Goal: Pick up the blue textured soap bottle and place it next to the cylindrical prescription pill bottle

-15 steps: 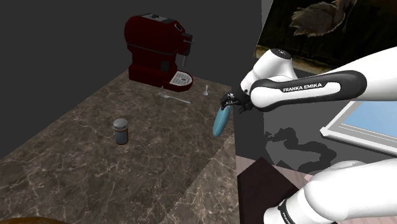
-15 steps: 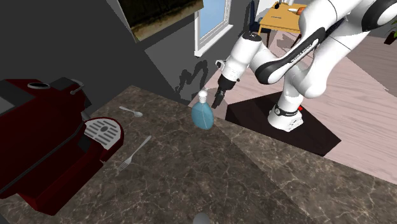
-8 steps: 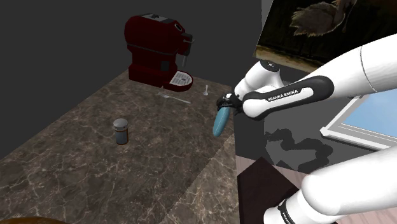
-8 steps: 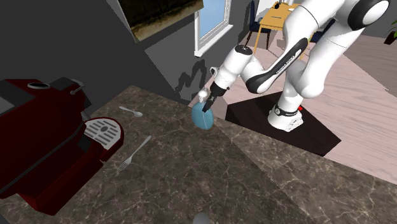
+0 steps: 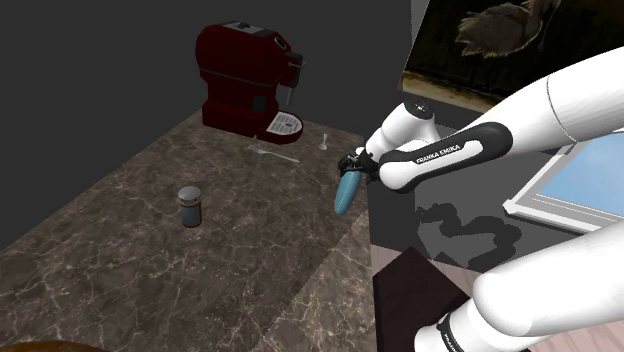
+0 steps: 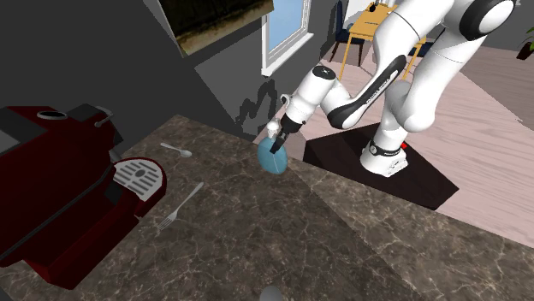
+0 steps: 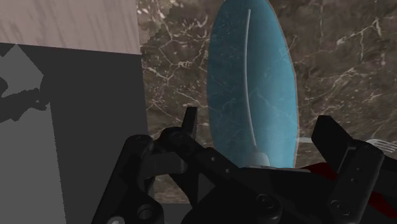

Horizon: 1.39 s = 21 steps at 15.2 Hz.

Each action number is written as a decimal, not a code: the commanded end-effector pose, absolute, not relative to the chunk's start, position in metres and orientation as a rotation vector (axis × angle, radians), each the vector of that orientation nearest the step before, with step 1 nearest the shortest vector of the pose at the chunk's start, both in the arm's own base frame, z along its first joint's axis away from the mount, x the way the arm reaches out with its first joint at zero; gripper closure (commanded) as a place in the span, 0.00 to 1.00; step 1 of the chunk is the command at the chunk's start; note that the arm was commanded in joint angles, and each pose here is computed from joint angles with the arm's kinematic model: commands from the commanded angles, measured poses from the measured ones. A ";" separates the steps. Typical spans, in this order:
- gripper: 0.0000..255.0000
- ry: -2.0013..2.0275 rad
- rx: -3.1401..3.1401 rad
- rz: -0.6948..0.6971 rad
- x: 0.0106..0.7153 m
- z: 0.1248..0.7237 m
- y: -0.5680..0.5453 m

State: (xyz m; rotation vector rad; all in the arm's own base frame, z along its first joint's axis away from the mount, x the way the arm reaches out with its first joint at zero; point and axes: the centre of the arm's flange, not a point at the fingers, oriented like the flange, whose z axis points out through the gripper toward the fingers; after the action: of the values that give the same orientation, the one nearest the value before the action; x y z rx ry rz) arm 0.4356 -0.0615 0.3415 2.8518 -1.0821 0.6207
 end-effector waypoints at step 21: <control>1.00 -1.082 2.852 0.621 0.436 0.384 -0.061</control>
State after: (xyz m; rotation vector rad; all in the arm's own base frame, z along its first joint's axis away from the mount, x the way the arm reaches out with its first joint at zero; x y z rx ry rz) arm 0.4354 -0.0607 0.3777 2.8516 -1.0822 0.6205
